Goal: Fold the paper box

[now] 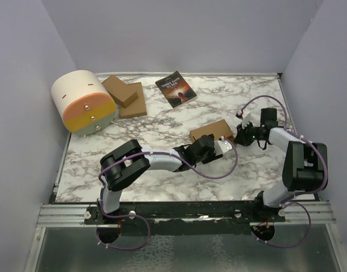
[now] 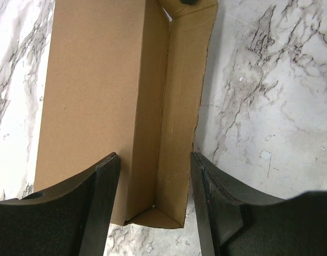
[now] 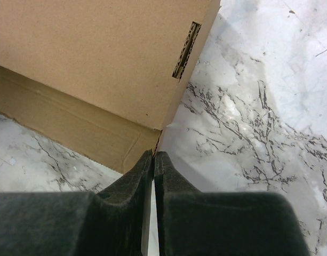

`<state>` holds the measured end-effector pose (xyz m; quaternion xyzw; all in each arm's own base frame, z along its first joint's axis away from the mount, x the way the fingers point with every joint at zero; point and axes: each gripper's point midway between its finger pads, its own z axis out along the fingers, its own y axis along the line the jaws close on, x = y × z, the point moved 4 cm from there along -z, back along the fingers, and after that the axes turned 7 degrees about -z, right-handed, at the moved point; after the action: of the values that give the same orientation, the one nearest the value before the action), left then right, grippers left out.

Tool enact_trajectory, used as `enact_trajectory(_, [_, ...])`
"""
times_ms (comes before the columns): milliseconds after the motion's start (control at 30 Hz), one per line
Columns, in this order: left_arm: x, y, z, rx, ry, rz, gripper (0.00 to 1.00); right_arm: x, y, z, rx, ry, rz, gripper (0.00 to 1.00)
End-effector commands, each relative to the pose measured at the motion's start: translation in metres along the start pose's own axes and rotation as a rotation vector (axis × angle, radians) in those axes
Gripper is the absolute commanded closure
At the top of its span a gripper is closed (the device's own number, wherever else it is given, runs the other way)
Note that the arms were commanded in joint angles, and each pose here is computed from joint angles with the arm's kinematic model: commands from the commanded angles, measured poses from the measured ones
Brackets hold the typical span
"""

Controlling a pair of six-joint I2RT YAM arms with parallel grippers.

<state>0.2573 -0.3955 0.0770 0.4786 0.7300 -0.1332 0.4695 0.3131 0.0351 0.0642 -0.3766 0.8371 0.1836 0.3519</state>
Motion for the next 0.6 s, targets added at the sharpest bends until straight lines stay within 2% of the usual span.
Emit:
enact_trajectory(0, [0.063, -0.014, 0.002, 0.068, 0.216, -0.016, 0.44, 0.0, 0.003, -0.001, 0.012, 0.007, 0.015, 0.94])
enact_trajectory(567, [0.063, -0.015, 0.002, 0.083, 0.224, -0.01, 0.44, -0.024, -0.006, -0.007, 0.037, -0.053, -0.022, 0.96])
